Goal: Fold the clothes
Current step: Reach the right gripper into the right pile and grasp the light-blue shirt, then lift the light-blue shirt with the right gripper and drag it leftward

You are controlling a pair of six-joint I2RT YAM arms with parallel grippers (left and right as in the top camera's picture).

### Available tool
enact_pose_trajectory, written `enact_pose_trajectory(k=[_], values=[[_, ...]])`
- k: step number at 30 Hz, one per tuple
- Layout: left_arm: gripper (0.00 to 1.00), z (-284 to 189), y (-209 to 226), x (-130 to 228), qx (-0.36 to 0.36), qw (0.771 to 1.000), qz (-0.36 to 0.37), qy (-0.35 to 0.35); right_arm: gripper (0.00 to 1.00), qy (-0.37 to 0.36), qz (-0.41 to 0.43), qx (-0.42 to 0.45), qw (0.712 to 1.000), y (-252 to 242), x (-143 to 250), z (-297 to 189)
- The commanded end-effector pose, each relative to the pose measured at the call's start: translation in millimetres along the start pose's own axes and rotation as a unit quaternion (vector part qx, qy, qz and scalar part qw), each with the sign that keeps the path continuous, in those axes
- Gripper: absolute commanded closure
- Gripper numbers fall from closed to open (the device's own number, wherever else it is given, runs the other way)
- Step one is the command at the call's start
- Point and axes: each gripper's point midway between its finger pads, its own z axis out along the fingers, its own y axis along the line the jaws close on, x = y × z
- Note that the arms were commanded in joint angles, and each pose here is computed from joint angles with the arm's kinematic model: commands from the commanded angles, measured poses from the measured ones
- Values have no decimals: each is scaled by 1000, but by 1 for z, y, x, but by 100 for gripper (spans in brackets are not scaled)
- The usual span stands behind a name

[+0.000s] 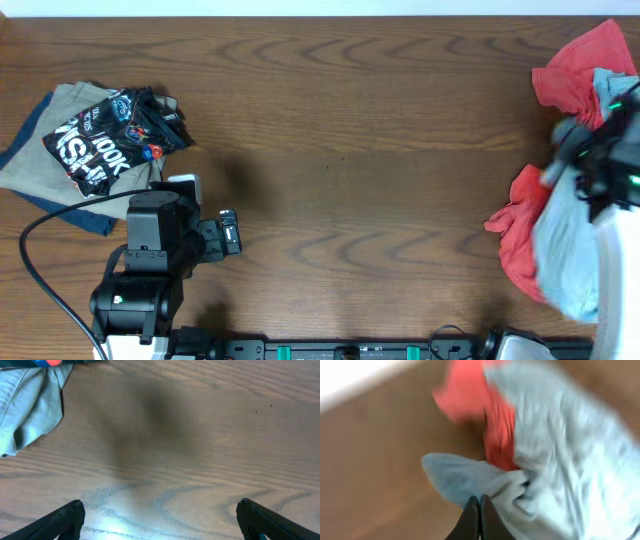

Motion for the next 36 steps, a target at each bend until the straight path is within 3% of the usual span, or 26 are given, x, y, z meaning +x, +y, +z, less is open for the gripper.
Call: enact_pose_trajectory(k=[1, 5, 9, 10, 12, 15, 17, 19, 23, 29, 36], values=[[2, -5, -1, -7, 2, 1000, -2, -10, 99, -38, -13, -31, 999, 9, -29, -32], [2, -5, -1, -7, 2, 1000, -2, -10, 99, -59, -12, -52, 997, 15, -40, -44], [2, -5, -1, -7, 2, 1000, -2, -9, 99, -105, -56, -184, 976, 62, -61, -66], [2, -5, -1, -7, 2, 1000, -2, -9, 99, -127, -77, -242, 959, 82, -69, -80], [2, -5, -1, -7, 2, 1000, -2, -9, 99, -185, -131, -386, 894, 127, -85, -130], [2, -5, -1, -7, 2, 1000, -2, -9, 99, -257, -198, -550, 769, 165, -94, -212], [2, -5, -1, -7, 2, 1000, -2, -9, 99, -274, -213, -611, 711, 175, -94, -250], [2, -5, -1, -7, 2, 1000, -2, -9, 99, -263, -221, -651, 677, 180, -86, -271], [2, -4, -1, -6, 1, 1000, -2, -6, 99, -170, -230, -721, 632, 195, -49, -283], [2, 0, -1, -5, 0, 1000, -3, 2, 99, -39, -205, -760, 616, 219, -3, -264], [2, 3, 0, -3, -2, 1000, -3, 11, 99, 26, -176, -692, 699, 253, 22, -184]])
